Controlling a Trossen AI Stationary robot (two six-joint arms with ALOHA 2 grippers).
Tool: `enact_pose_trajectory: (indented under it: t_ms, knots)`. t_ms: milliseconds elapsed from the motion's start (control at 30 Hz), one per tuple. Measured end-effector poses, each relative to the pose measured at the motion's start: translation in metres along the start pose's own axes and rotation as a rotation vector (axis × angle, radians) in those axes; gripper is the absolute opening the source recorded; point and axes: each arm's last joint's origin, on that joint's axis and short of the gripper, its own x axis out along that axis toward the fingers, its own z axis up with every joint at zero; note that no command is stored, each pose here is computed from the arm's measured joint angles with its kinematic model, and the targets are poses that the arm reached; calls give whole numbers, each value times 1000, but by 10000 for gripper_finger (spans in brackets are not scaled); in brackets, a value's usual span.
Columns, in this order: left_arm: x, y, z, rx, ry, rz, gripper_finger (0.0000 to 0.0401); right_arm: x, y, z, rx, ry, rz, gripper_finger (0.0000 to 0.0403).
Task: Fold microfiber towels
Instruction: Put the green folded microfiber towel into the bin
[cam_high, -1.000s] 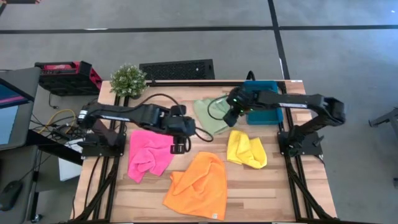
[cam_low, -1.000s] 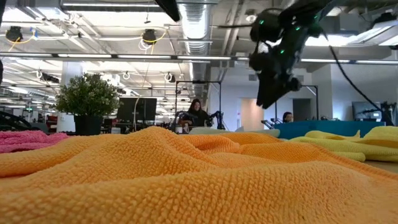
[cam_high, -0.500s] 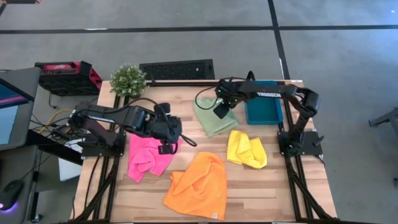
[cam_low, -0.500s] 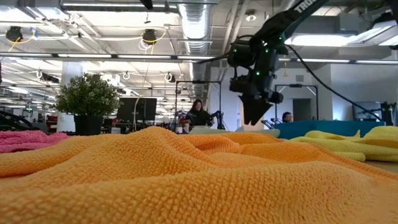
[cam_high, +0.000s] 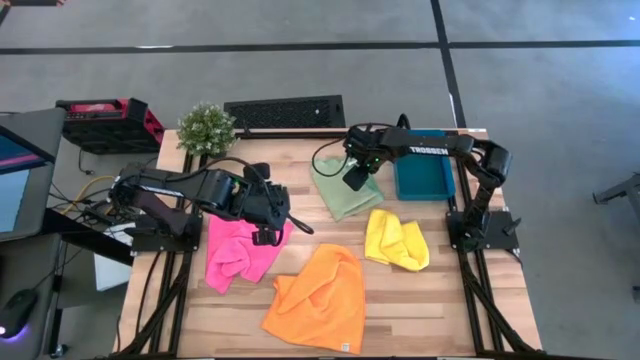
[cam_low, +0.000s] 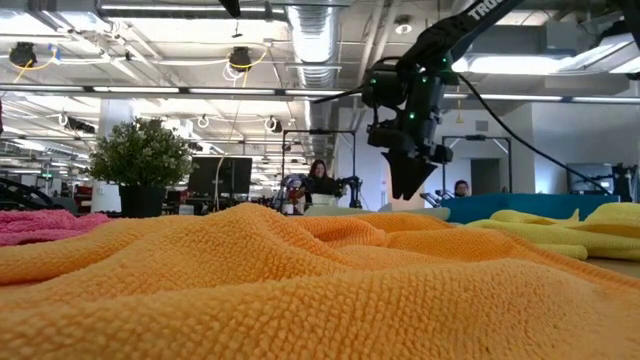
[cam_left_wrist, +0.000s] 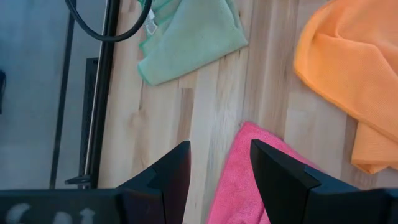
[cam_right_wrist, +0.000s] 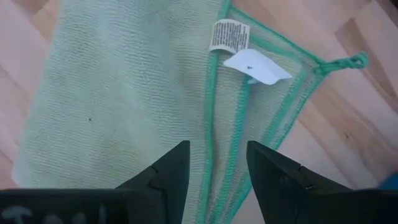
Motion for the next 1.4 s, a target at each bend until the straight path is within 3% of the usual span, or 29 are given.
enact_pose_trajectory:
  t_ms: [233,500,1067,1300,1400]
  knots:
    - [-2,-4,-1,21,-5,-6,160,0,-5,0,24,6,-7,207]
    - [-4,-8,-3,42,-2,-12,160,0,-15,2,189,4,-17,244]
    - [-4,-8,-3,44,2,-10,160,19,-23,1,220,-37,-16,244]
    - [-3,-8,-3,45,5,-8,160,53,-20,-4,196,113,-22,244]
    - [-3,-8,-3,45,6,-7,160,58,-19,0,188,108,-21,244]
